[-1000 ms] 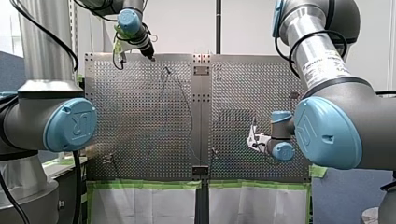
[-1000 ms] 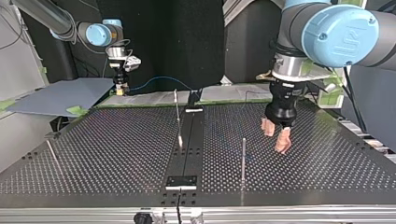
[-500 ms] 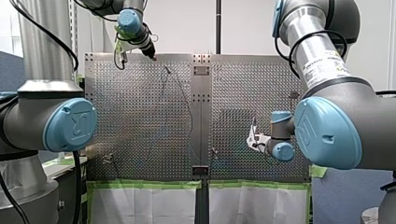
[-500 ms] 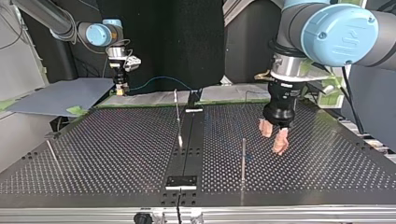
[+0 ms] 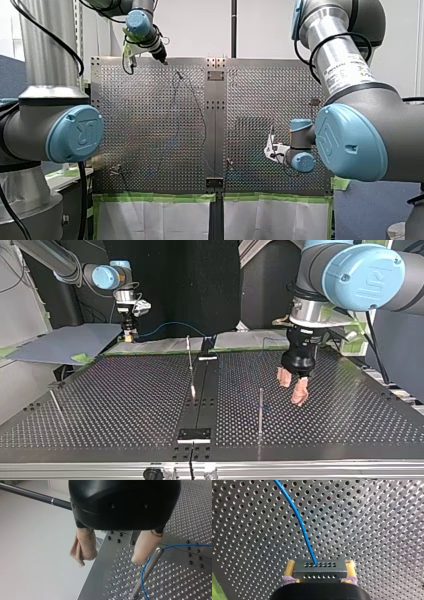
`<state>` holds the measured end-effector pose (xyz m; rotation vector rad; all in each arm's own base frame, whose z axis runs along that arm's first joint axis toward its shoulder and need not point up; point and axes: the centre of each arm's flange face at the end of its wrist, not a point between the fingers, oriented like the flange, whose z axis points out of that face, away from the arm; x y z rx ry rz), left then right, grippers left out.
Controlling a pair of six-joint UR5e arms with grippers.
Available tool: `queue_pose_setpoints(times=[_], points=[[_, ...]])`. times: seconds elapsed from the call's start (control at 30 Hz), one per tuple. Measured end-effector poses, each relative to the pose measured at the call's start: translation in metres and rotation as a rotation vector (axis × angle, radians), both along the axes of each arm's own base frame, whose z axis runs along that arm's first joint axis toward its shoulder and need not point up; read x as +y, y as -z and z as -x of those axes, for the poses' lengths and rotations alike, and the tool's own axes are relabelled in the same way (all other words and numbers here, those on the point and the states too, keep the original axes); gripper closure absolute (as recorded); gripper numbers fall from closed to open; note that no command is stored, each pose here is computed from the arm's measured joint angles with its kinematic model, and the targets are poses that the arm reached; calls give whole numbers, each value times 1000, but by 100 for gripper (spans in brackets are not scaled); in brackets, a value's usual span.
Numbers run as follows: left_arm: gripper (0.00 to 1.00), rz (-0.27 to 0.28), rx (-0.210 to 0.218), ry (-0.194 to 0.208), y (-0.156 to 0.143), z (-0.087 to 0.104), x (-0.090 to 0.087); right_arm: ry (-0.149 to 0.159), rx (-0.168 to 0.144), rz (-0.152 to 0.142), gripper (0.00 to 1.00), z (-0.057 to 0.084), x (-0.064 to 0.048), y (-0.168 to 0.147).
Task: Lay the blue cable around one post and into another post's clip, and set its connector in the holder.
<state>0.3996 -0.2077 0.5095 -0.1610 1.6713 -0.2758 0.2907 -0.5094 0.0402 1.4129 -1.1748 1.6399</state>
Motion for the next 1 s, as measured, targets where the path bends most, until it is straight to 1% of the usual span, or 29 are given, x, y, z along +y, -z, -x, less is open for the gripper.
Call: queue_pose_setpoints(times=[0.77,0.87,0.97,1.0], points=[[0,2,4,2,2,1,-1,0,1,-1,100,0,0,0],[0,-5,17,9,8,3,-3,1,2,-2,100,0,0,0],[0,-20,35,30,18,8,-7,1,2,-4,100,0,0,0],[0,-29,42,44,22,11,-9,1,3,-4,100,0,0,0]])
